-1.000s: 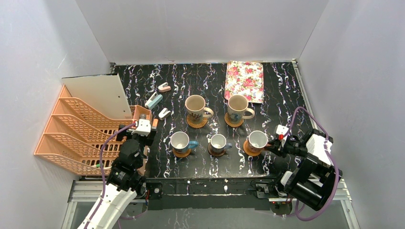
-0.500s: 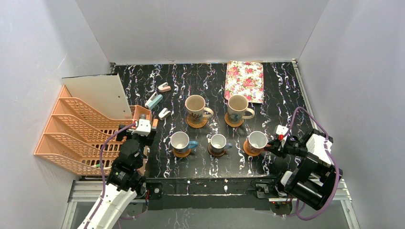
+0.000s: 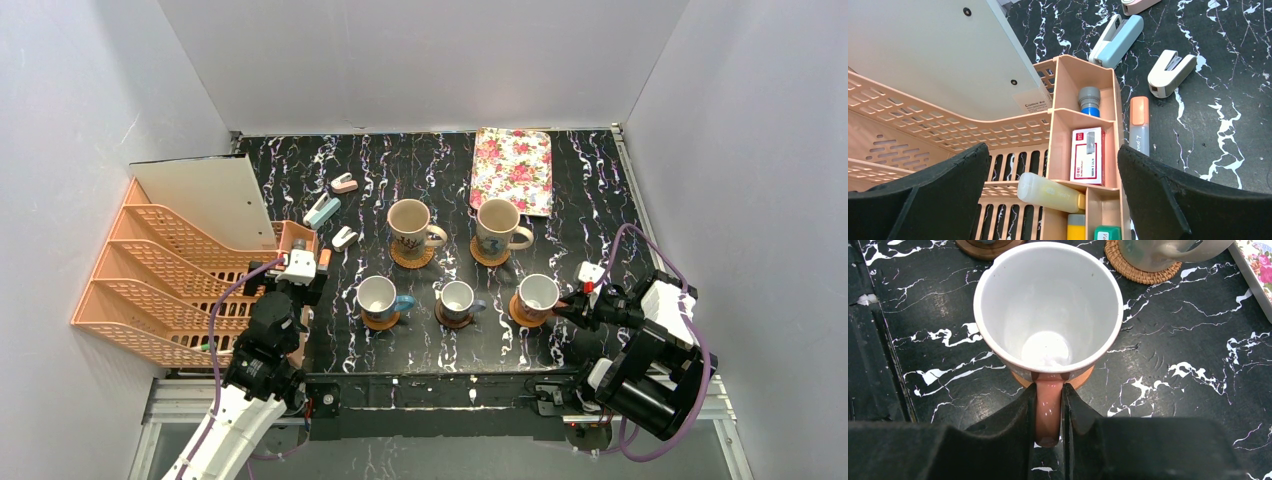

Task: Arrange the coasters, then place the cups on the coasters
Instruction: Place the cup on the coaster.

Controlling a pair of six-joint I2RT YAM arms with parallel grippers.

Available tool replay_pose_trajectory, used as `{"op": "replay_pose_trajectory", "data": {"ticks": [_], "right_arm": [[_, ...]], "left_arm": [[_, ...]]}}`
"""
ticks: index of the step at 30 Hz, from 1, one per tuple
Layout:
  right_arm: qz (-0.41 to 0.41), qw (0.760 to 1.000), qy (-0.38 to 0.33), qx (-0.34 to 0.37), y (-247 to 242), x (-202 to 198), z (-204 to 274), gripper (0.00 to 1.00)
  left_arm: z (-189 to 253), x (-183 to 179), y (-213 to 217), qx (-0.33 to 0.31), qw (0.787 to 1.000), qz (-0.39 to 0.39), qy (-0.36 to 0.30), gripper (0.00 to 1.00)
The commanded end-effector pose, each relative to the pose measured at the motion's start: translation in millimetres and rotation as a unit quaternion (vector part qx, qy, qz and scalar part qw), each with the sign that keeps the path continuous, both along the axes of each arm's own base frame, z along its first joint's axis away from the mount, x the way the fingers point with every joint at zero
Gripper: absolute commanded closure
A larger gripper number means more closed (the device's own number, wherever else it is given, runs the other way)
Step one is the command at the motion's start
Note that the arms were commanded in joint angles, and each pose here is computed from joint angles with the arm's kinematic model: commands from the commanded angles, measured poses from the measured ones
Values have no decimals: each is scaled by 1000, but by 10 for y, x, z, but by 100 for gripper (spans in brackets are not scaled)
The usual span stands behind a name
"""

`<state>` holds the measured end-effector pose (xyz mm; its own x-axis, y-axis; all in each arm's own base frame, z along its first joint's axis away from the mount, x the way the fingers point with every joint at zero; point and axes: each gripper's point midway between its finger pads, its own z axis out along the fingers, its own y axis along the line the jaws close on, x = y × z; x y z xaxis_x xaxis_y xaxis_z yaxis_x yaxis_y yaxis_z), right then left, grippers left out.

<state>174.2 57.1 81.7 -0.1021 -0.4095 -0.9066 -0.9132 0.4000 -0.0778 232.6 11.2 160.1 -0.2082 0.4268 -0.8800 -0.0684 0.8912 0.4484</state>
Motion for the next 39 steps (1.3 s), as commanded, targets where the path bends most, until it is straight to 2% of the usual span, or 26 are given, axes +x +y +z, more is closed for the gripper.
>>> {"op": "replay_pose_trajectory", "data": {"ticks": [1, 6, 16, 19, 25, 32, 37, 39], "right_arm": [[-6, 1000, -20, 24, 25, 79, 158, 68], [-6, 1000, -20, 22, 20, 79, 155, 63], [-6, 1000, -20, 18, 13, 77, 144, 61], [-6, 1000, -19, 18, 12, 77, 142, 58], [-7, 1000, -17, 13, -2, 81, 130, 42], [-9, 1000, -20, 1, -27, 86, 147, 34], [-13, 1000, -15, -17, -66, 77, 185, 17], [-21, 1000, -8, -18, -79, 79, 219, 6]], "left_arm": [[-34, 1, 26, 1, 1000, 8, 1, 2], [-31, 1, 27, 1, 1000, 8, 1, 2], [-32, 1, 26, 1, 1000, 8, 1, 2], [-32, 1, 27, 1, 1000, 8, 1, 2], [-39, 1, 26, 1, 1000, 8, 2, 2], [-41, 2, 26, 1, 1000, 8, 2, 2], [-41, 1, 27, 1, 1000, 8, 2, 2], [-38, 1, 26, 1, 1000, 8, 1, 2]]}}
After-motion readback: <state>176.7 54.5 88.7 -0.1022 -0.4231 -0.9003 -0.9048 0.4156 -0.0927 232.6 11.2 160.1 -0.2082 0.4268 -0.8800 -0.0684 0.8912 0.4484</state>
